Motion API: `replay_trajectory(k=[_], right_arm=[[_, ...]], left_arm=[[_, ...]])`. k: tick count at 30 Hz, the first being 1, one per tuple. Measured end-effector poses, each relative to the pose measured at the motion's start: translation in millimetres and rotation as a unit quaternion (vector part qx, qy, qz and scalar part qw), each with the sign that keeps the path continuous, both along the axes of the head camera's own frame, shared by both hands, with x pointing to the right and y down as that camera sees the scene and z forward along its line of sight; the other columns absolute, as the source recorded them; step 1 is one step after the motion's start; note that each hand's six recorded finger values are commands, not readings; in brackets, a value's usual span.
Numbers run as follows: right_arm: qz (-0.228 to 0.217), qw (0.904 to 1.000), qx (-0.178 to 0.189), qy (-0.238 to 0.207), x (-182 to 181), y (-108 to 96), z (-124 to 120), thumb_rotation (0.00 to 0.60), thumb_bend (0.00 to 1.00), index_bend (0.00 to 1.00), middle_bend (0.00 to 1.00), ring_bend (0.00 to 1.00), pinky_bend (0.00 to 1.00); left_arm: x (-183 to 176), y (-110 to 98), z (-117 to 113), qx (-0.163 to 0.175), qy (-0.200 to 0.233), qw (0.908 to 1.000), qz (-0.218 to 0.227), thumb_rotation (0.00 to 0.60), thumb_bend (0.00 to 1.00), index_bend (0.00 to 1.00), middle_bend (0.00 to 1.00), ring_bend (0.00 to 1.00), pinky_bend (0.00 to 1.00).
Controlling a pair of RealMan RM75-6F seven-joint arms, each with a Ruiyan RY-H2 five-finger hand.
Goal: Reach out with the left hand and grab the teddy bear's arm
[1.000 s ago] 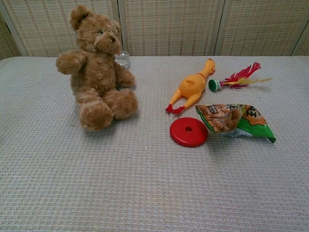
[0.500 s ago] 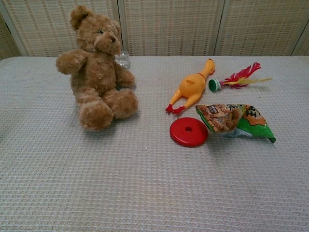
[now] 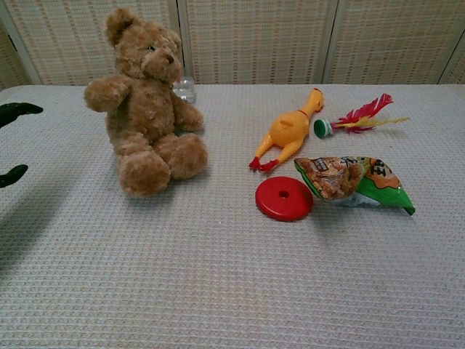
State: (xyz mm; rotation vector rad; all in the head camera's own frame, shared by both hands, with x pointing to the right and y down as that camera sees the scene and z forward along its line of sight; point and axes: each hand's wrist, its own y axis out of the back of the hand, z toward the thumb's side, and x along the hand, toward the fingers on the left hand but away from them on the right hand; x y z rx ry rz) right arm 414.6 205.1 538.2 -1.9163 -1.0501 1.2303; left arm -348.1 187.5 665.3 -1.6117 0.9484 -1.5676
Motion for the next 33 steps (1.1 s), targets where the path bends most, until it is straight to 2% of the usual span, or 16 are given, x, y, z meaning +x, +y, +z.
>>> replay_trajectory(k=[9,15,20,24,33], right_arm=[[-0.010,0.9996,-0.027,-0.002,-2,3,5,0.600,0.11,0.00,0.00,0.00,0.15],[-0.012,0.9993,-0.034,-0.001,-3,3,7,0.600,0.11,0.00,0.00,0.00,0.15],[-0.011,0.9993,-0.035,-0.001,-3,2,7,0.600,0.11,0.00,0.00,0.00,0.15],[-0.011,0.9992,-0.037,-0.002,-3,2,8,0.600,0.11,0.00,0.00,0.00,0.15],[-0.010,0.9991,-0.042,-0.002,-4,0,10,0.600,0.11,0.00,0.00,0.00,0.15]], left_arm=[[20,-26,16,0.014,0.010,0.9998,-0.011,0.600,0.39,0.00,0.00,0.04,0.29],[36,-46,21,0.033,0.044,0.9979,-0.035,0.600,0.39,0.00,0.01,0.05,0.29],[41,-50,21,0.036,0.056,0.9968,-0.044,0.600,0.39,0.00,0.04,0.09,0.29],[56,-61,22,0.041,0.095,0.9914,-0.080,0.600,0.39,0.00,0.05,0.10,0.29],[82,-80,28,0.040,0.134,0.9796,-0.144,0.600,0.38,0.00,0.07,0.11,0.29]])
